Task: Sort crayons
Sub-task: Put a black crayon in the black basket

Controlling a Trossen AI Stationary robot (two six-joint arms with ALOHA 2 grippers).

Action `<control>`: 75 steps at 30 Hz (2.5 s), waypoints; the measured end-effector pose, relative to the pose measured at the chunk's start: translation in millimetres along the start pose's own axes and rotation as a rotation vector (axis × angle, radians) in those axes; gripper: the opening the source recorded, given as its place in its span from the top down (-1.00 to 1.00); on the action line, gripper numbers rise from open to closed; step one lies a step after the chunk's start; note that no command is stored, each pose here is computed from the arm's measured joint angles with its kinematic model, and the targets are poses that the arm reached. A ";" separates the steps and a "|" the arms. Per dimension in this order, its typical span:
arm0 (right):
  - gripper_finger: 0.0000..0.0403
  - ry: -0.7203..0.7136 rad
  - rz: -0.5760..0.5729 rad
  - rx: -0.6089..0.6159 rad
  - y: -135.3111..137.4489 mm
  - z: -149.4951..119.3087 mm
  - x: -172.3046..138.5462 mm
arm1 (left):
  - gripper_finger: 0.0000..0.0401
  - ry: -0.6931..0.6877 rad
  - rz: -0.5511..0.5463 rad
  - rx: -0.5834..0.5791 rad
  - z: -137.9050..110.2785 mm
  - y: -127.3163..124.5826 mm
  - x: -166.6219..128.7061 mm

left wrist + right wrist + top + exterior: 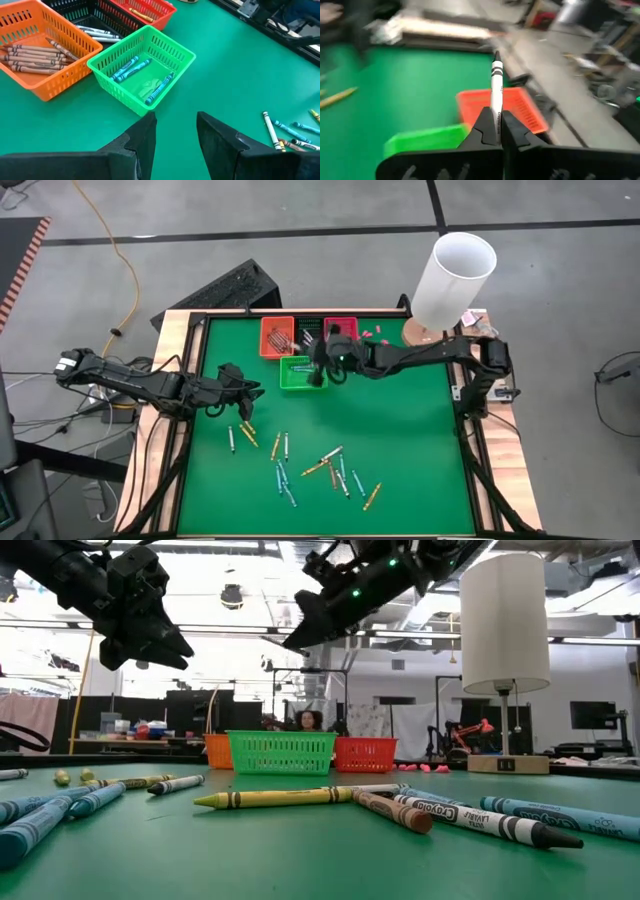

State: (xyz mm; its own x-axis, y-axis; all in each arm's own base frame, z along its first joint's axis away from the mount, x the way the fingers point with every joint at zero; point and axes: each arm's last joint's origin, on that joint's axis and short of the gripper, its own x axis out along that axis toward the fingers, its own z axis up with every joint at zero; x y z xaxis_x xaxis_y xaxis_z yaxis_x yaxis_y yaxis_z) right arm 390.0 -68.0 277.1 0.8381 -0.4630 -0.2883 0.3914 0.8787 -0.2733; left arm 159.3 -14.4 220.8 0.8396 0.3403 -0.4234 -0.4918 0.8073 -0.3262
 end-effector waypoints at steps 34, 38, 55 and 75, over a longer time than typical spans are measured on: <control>0.82 0.127 -0.242 0.313 -72.2 -65.3 60.5 | 0.35 0.001 0.063 0.019 -2.4 3.6 -0.1; 0.73 0.135 -0.237 0.310 -71.0 -65.7 60.2 | 0.35 0.002 0.062 0.019 -2.4 3.6 -0.1; 0.59 0.020 0.515 0.178 -11.3 -30.4 31.5 | 0.35 0.020 0.038 0.007 -3.0 2.9 -0.1; 0.59 0.459 0.858 -0.152 156.9 -55.4 -68.4 | 0.35 0.030 0.042 -0.003 -3.9 3.4 -0.2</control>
State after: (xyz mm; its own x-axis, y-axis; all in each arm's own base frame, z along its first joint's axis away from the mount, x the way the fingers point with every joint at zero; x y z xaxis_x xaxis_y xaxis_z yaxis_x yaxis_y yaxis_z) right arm 373.1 95.1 203.0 0.5732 0.2960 -0.7640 -0.3607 0.9284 0.0891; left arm 156.5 -13.6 216.5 0.8113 0.3591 -0.4614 -0.5267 0.7915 -0.3101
